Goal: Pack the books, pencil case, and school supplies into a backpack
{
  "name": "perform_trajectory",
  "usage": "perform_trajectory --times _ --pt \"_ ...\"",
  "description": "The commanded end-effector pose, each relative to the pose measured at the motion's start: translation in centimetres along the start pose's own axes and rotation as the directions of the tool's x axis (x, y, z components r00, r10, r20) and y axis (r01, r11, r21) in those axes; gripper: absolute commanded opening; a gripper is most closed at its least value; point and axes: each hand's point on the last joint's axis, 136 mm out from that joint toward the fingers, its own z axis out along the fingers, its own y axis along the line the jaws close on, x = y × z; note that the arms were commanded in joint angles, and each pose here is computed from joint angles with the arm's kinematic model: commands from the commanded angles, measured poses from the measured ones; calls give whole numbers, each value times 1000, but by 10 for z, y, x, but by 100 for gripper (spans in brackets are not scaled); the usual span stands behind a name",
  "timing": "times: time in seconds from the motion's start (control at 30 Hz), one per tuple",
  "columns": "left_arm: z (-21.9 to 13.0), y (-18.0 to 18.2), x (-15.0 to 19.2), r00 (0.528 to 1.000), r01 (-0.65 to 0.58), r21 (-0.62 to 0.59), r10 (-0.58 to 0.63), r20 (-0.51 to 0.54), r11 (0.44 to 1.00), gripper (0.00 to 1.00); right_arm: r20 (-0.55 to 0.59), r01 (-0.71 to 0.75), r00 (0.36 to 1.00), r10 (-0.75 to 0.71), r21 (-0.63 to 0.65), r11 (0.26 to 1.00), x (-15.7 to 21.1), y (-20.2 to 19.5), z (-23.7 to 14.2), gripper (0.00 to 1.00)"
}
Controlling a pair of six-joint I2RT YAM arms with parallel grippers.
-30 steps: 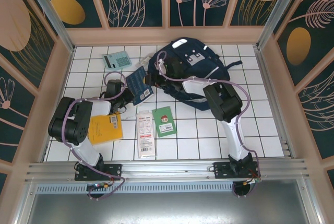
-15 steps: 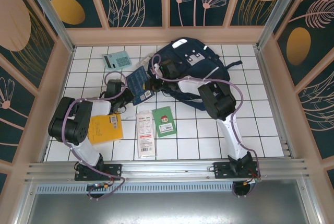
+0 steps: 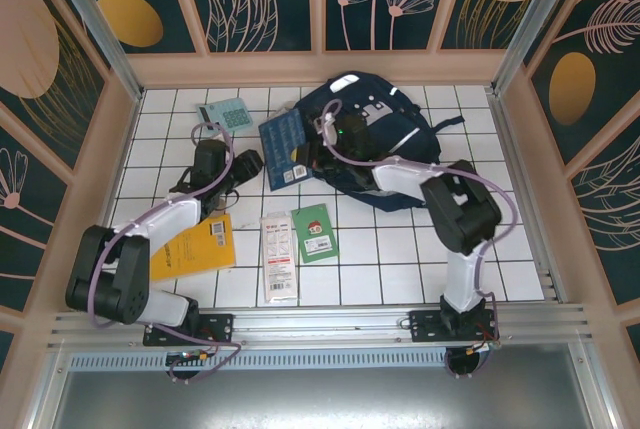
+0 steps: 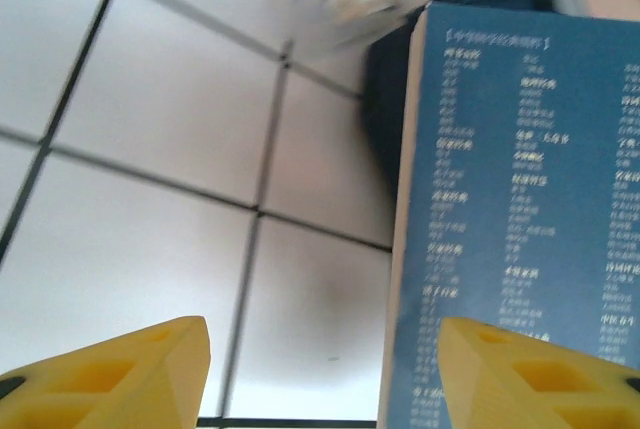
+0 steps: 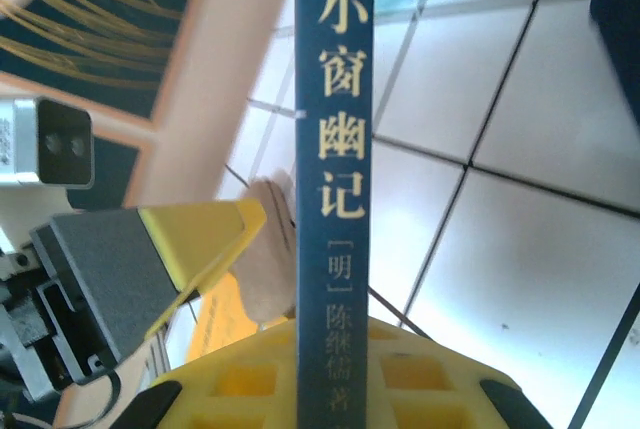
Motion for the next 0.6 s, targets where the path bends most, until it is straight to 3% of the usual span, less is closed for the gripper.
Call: perform_trajectory --times 0.0,0.3,0.57 --pt "-11 -33 -11 997 -73 53 71 35 996 63 198 57 979 -55 -4 998 -41 22 -41 0" --pt "7 -125 35 950 -306 161 311 -7 938 63 460 -77 887 -42 235 969 -49 -18 -162 0" --pt "45 -207 110 837 -507 274 542 -70 817 59 689 -321 717 -111 467 824 -29 -63 -294 0"
